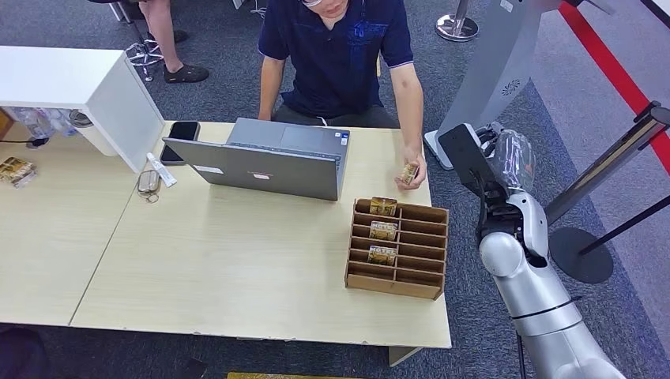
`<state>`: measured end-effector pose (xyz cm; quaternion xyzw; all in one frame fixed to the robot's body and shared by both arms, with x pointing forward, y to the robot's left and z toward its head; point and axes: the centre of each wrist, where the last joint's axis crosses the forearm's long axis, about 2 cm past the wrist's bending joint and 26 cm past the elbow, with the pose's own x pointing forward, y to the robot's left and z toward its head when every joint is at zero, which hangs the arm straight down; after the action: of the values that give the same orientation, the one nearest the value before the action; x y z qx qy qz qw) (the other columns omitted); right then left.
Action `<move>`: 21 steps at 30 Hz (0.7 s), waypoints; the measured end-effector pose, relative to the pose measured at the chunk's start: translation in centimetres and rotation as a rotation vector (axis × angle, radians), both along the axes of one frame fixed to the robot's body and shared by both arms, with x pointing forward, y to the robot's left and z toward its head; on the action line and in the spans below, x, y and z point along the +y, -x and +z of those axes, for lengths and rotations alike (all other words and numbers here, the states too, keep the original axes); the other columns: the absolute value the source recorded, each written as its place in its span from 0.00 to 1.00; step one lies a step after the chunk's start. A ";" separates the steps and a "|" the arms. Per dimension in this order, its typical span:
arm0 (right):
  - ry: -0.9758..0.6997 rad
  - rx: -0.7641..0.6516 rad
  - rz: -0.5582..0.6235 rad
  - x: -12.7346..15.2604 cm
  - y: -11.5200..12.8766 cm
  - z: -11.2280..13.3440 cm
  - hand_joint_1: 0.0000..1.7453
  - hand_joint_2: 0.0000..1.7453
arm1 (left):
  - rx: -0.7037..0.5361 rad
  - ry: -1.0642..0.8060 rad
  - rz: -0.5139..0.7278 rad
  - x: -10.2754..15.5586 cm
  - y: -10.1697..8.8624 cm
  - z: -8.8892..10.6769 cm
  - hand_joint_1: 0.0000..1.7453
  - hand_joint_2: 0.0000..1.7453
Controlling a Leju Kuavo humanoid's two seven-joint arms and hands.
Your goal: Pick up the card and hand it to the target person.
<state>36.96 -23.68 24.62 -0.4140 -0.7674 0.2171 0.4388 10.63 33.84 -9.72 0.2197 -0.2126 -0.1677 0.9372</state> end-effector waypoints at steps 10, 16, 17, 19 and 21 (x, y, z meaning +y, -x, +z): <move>0.009 0.072 0.001 1.1 -1.7 -1.0 0.86 1.00 | -0.005 -0.002 -0.008 -0.1 -0.4 0.1 0.00 0.00; 0.014 0.104 0.006 1.5 -2.0 -1.8 0.85 1.00 | -0.006 -0.001 -0.009 -0.1 -0.5 0.1 0.00 0.00; 0.013 0.108 0.007 1.6 -2.0 -1.9 0.85 1.00 | -0.005 -0.002 -0.011 -0.1 -0.5 0.1 0.00 0.00; 0.012 0.118 0.009 1.7 -2.1 -2.1 0.82 1.00 | -0.005 -0.002 -0.014 -0.1 -0.5 0.1 0.00 0.00; 0.012 0.126 0.010 1.8 -2.1 -2.3 0.46 1.00 | -0.005 -0.002 -0.017 -0.1 -0.5 0.1 0.00 0.00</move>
<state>39.04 -21.86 22.32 -0.3983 -0.7390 0.2493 0.4827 11.10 33.70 -9.62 0.2193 -0.2164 -0.1752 0.9351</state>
